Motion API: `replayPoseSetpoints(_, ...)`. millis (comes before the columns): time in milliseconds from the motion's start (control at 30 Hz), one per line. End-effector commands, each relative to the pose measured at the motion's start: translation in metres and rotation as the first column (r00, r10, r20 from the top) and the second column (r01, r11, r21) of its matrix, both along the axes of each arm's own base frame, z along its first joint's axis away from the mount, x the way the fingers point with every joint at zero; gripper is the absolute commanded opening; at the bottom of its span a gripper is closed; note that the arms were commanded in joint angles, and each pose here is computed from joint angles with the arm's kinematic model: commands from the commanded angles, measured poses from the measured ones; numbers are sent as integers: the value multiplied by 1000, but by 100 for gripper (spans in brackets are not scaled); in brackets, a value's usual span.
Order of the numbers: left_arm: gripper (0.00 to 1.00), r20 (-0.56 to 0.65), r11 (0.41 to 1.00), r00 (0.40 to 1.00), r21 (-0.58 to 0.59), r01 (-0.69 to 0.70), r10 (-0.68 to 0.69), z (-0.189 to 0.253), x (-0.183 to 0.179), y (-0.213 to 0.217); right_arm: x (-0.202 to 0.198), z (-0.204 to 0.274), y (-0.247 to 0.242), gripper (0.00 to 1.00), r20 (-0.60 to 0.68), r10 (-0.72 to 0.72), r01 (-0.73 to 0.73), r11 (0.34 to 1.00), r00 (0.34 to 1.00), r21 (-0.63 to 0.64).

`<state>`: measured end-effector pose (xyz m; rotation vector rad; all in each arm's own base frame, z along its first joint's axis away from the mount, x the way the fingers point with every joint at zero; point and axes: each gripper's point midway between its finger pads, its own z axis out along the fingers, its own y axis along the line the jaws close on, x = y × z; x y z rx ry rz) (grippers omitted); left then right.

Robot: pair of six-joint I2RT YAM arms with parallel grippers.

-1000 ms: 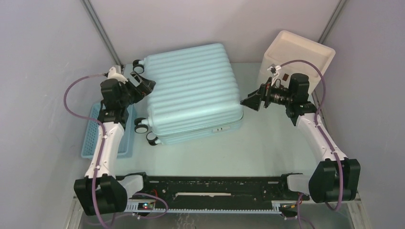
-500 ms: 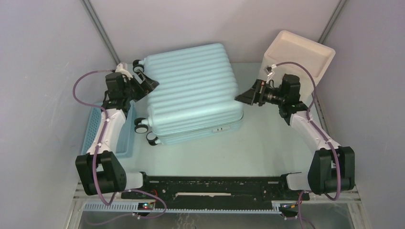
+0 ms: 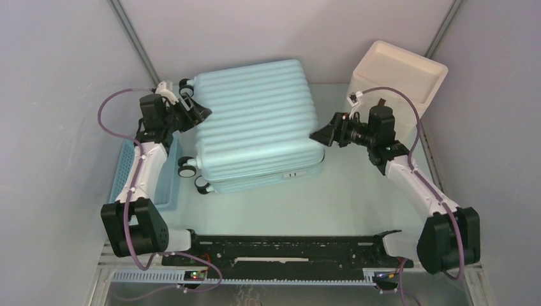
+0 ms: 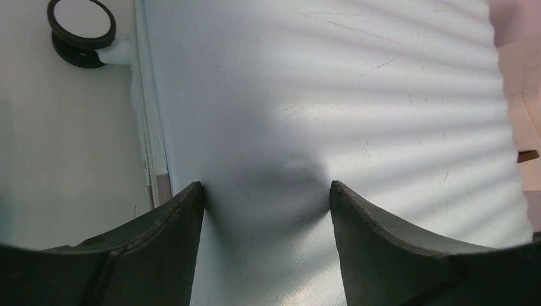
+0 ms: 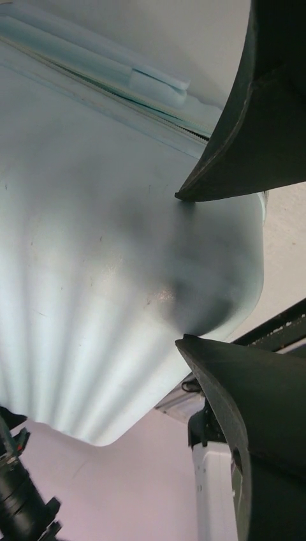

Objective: Open, take out, and arrange the luggage
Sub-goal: Adjust the luggage at the center of the board.

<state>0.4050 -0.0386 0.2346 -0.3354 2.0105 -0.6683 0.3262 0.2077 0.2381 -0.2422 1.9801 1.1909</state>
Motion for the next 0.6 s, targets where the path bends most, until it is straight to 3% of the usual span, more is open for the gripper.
replayPoseSetpoints(0, 65, -76, 922, 919, -60, 382, -386, -12, -38, -96, -101, -18, 44, 81, -67, 329, -330, 944, 942, -7)
replayPoseSetpoints(100, 65, -85, 910, 906, -51, 412, -415, -12, -43, -108, -128, -11, 51, 82, 8, 390, -390, 920, 921, -29)
replayPoseSetpoints(267, 65, -72, 895, 892, -46, 444, -446, -4, -47, -121, -166, -12, 63, 82, 25, 510, -508, 860, 860, -44)
replayPoseSetpoints(567, 67, -26, 868, 867, -28, 496, -497, 18, -55, -141, -171, -1, 47, 85, 143, 548, -535, 836, 824, -120)
